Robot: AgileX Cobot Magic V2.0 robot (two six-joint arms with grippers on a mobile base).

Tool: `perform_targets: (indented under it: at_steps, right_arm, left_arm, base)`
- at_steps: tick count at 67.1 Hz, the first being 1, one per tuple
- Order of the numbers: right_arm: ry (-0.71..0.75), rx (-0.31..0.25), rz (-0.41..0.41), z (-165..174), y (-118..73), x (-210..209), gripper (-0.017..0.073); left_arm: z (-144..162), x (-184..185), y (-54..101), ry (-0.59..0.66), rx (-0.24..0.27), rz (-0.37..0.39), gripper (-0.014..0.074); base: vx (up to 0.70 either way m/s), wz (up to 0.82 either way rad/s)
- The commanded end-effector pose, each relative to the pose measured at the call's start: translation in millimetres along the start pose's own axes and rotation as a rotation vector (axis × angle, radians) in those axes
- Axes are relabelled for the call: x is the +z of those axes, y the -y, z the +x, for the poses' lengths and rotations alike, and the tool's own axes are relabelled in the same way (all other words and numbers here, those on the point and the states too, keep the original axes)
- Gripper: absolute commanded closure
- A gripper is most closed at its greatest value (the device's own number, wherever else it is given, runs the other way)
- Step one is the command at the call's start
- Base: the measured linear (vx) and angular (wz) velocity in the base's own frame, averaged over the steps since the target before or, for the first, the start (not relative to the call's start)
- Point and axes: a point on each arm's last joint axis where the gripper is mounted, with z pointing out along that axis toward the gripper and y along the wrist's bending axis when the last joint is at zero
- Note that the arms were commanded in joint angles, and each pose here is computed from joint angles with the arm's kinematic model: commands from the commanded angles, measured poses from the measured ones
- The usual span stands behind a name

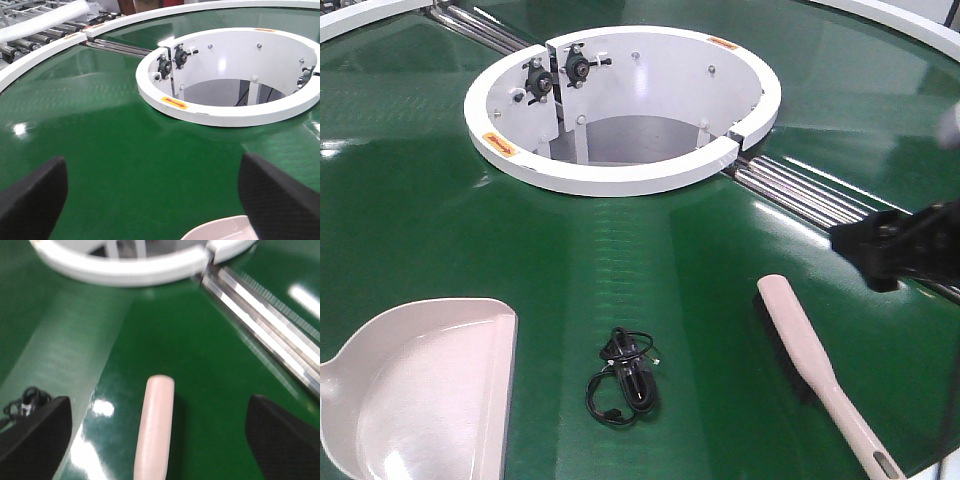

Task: Clean and inspect green conveyor with broom and dustpan
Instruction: 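Reach the right gripper to the cream brush handle and grasp it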

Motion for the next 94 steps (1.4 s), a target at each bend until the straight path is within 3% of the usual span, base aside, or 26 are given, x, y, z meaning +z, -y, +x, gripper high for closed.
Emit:
perform_targets:
  at_steps: [1,28,73,84,94]
  right_arm:
    - [-0.051,0.005,-0.008,-16,2.4,21,-0.0069]
    - [-0.524,0.031,-0.087,-21,10.5,128,-0.0053]
    - [-0.746,0.051,-0.114,10,14.1,188,-0.0011]
    - [-0.753,0.057,-0.114,11,14.2,191,0.0138]
    - [-0.767,0.060,-0.118,12,13.8,190,0.0458]
  left_arm:
    - [-17,-4,-1.7,0.107,-0.013,-0.010,-0.0010]
    - [-18,-4,-1.8,0.110,-0.013,-0.011,0.0003]
    - [-18,-4,-1.8,0.111,-0.016,-0.011,0.0003]
    - [-18,-4,-1.8,0.111,-0.016,-0.011,0.0003]
    - [-18,-4,-1.8,0.111,-0.016,-0.011,0.0003]
  base:
    - [0.00,0.00]
    - [0.00,0.00]
    - [0.00,0.00]
    - [0.00,0.00]
    - [0.00,0.00]
